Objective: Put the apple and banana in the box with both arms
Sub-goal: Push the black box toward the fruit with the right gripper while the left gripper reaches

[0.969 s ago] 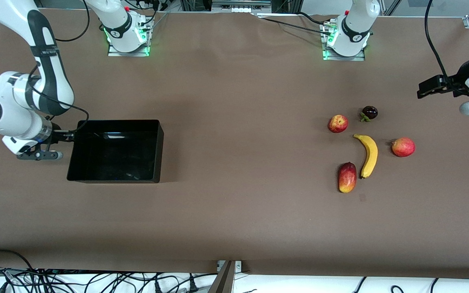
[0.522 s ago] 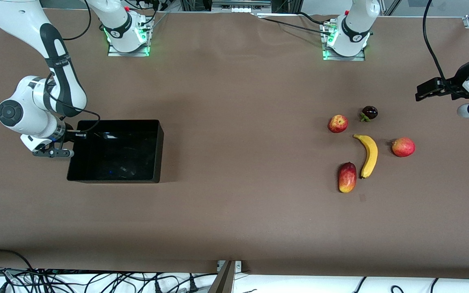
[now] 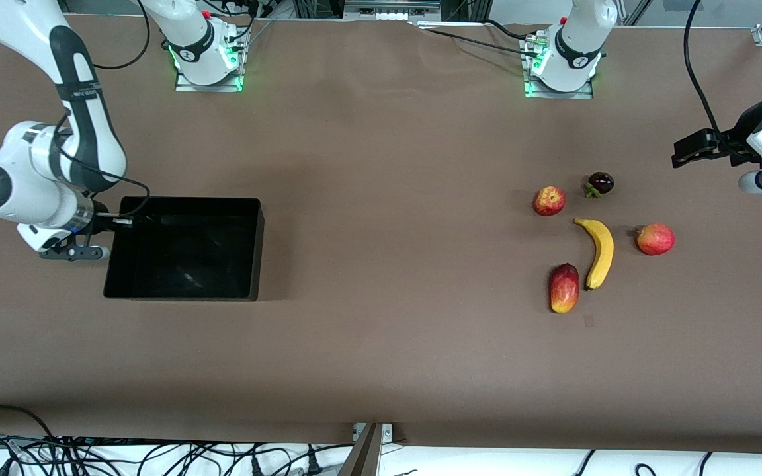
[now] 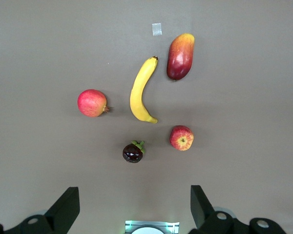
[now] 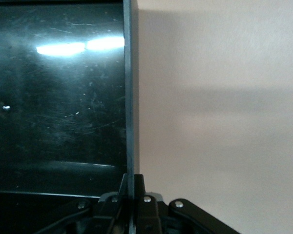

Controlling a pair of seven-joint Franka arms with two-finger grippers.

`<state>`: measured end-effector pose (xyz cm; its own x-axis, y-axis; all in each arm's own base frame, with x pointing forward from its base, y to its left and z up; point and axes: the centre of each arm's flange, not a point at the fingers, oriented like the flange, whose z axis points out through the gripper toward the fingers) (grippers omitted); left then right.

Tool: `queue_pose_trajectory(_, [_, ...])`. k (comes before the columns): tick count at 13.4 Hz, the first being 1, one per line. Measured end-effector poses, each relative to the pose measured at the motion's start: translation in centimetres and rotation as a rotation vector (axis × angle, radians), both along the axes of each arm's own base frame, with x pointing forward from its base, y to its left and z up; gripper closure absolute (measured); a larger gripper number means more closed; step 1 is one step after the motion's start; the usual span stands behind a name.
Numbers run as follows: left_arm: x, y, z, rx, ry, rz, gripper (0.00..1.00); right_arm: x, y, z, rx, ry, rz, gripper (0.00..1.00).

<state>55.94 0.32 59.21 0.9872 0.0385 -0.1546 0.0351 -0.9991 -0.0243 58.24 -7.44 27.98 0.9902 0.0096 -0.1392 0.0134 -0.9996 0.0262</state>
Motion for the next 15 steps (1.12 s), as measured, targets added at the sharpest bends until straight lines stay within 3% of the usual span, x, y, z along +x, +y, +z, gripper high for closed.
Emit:
queue_pose_trajectory(3, [0.1, 0.9, -0.1, 0.0, 0.002, 0.016, 0.0, 2.0, 3.0, 2.6, 0.051, -0.022, 0.023, 0.95])
queue_pose_trajectory(7, [0.2, 1.6, -0.6, -0.001, 0.01, 0.028, 0.0, 3.9, 12.8, 5.6, 0.122, -0.043, 0.065, 0.95])
queue_pose_trajectory(11, [0.2, 1.4, -1.8, -0.002, 0.032, 0.024, 0.0, 1.8, 27.0, 5.2, 0.176, -0.019, 0.004, 0.95])
queue_pose_trajectory(15, [0.0, 1.3, -4.6, -0.004, 0.09, 0.022, 0.0, -1.6, 41.9, 3.7, 0.199, -0.034, -0.045, 0.95])
